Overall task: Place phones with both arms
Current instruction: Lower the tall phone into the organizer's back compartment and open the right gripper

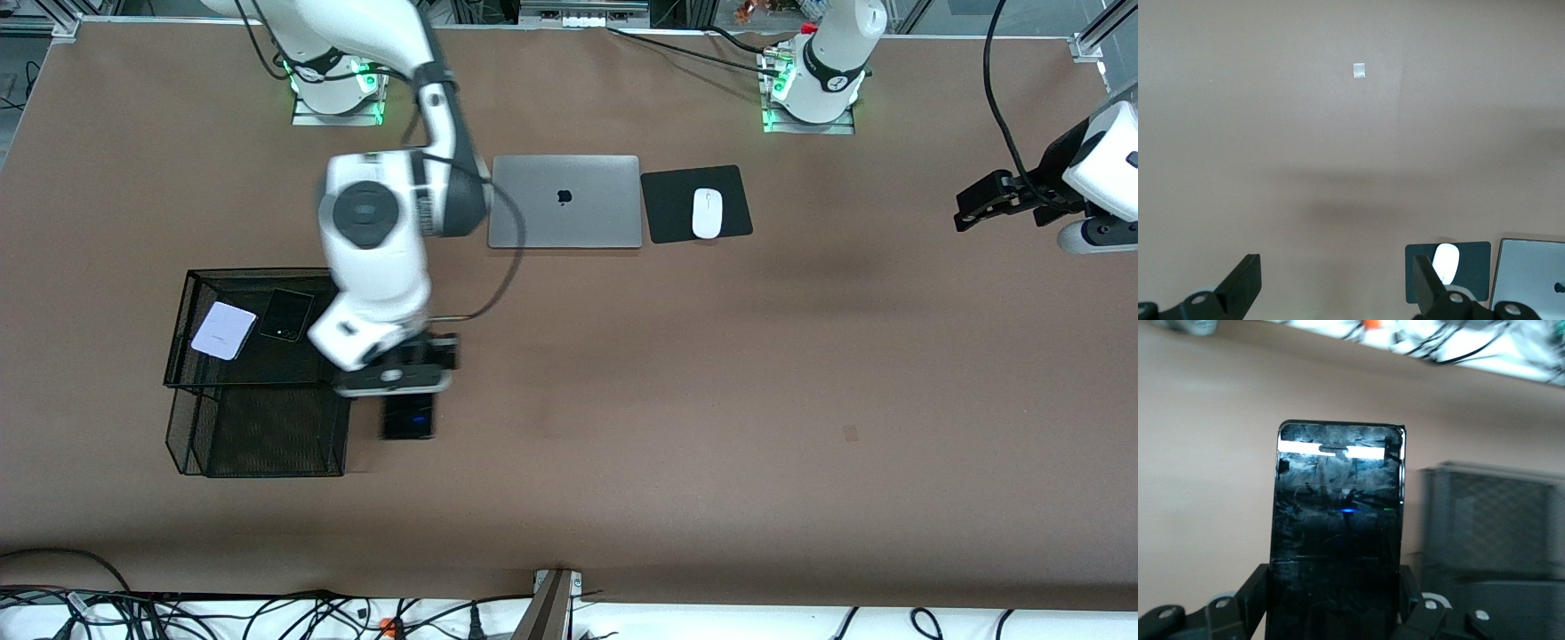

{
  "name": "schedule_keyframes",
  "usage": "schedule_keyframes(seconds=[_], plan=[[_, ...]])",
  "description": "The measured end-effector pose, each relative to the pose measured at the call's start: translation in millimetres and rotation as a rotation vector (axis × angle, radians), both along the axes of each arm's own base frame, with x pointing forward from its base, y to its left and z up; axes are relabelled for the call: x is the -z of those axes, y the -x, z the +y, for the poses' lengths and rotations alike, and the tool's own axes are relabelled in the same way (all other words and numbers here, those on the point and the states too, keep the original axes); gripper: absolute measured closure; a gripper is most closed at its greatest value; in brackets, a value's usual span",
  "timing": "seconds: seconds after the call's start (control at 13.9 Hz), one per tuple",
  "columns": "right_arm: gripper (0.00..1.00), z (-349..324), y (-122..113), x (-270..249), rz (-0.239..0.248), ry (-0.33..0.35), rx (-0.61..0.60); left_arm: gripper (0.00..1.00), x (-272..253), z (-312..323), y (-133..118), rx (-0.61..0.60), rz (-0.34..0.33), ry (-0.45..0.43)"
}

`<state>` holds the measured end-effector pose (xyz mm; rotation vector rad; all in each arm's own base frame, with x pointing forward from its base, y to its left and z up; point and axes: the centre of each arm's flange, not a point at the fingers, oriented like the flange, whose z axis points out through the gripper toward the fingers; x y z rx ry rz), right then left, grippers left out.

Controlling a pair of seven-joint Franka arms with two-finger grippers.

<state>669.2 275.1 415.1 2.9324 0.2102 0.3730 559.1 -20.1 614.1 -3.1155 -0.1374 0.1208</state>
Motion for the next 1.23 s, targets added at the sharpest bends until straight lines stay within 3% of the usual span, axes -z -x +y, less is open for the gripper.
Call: schedule_keyframes(seconds=[0.14,0.51,0.87,1.23], plan=[[0.2,-66,-21,-2,0.019,0.03,-0.025,0.0,0,0,0,-0.001,0.0,0.002],[0.2,-204,-53,20,0.056,-0.073,-0.056,0.0,0,-1,0,-0.001,0.001,0.015],[0.2,-212,-67,72,0.014,-0.052,-0.088,0.0,0,-2,0,0.001,0.002,0.021],[0.2,-229,-70,120,0.031,-0.088,-0.05,0.0,1,-4,0,0.0,0.004,0.036]])
